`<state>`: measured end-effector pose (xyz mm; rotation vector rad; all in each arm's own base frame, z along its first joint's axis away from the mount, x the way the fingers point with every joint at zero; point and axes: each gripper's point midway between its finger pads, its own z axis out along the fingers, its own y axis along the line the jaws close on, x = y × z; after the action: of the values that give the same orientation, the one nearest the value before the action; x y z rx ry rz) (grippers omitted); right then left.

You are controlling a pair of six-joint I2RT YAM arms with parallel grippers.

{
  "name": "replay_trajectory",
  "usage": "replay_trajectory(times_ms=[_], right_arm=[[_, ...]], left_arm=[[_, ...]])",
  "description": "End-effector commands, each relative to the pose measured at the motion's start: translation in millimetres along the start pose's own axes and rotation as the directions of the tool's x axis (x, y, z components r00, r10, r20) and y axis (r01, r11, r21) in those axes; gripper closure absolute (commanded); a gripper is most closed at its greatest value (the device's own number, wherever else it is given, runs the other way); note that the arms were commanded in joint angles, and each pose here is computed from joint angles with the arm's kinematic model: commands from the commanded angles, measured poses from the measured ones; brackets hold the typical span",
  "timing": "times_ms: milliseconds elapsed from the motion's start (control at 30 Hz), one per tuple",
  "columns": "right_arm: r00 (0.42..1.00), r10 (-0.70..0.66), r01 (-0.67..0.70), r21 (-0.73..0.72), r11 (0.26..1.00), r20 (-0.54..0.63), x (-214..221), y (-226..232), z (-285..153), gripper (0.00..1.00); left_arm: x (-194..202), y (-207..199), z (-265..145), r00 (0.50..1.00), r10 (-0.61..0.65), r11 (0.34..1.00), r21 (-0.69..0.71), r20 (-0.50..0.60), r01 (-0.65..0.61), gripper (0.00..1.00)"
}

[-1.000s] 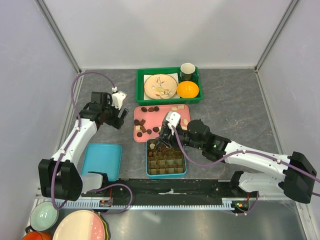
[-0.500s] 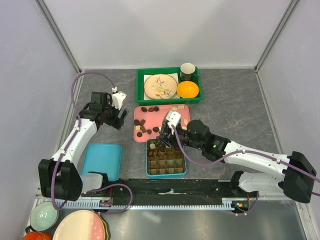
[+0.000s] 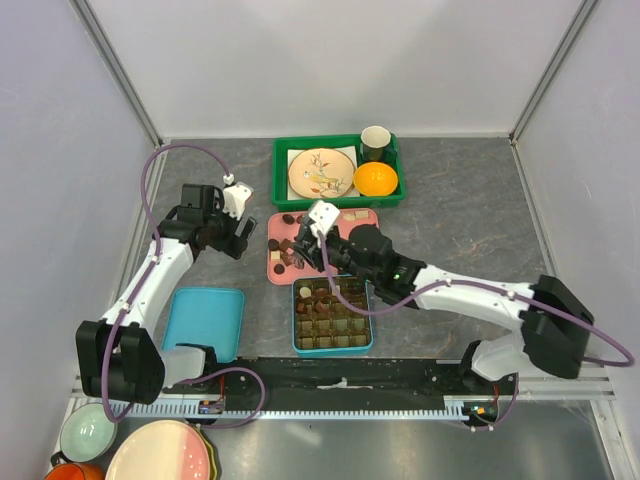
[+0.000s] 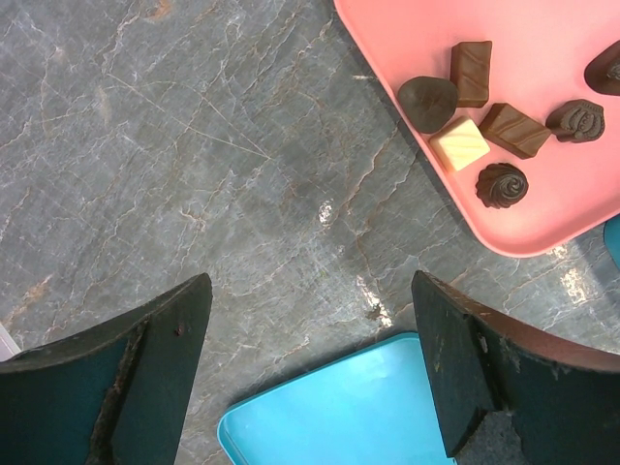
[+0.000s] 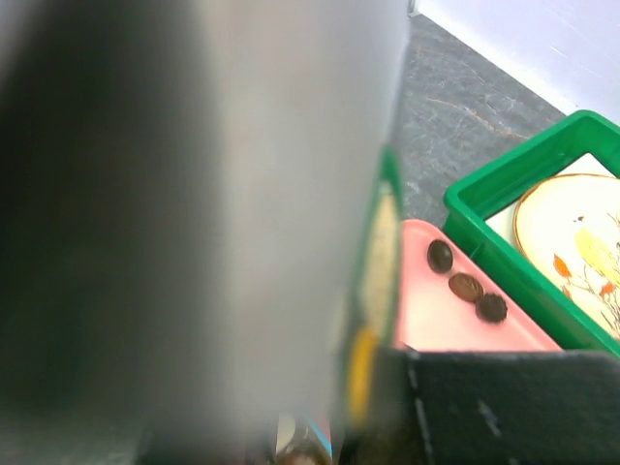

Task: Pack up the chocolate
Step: Place the fake chocolate in the packing box, then move the fake chocolate to the plate.

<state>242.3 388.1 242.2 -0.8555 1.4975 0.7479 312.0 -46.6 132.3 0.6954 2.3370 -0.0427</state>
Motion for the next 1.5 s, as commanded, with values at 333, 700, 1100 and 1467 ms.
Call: replay_trajectory(times_ms=[333, 700, 1100, 1467], right_arm=[[0.981, 0.113, -0.141, 0.179, 0.974, 0.16, -2.4, -42.2, 73.7, 1.0], [0.982, 0.119, -0.155, 0.274, 0.949, 0.145, 2.4, -65.9, 86.9, 1.0], [0.99, 0.096, -0.126, 0.332, 0.935, 0.105, 27.9, -82.1, 92.6, 0.65], [0.989, 0.104, -0.134, 0.347, 0.928, 0.106, 37.4, -87.7, 96.5, 0.54]], left_arm=[[-10.7, 6.1, -9.8, 0.999, 0.012, 1.0, -0.024, 0.045, -0.011, 0.1], [-7.4, 4.5, -8.8, 0.999, 0.011, 1.0, -0.02, 0.041, -0.01, 0.1], [-4.8, 4.9, -8.9, 0.999, 0.02, 0.999, -0.026, 0.037, -0.019, 0.1], [-3.5, 5.9, -8.5, 0.999, 0.026, 0.999, -0.031, 0.033, -0.025, 0.1]])
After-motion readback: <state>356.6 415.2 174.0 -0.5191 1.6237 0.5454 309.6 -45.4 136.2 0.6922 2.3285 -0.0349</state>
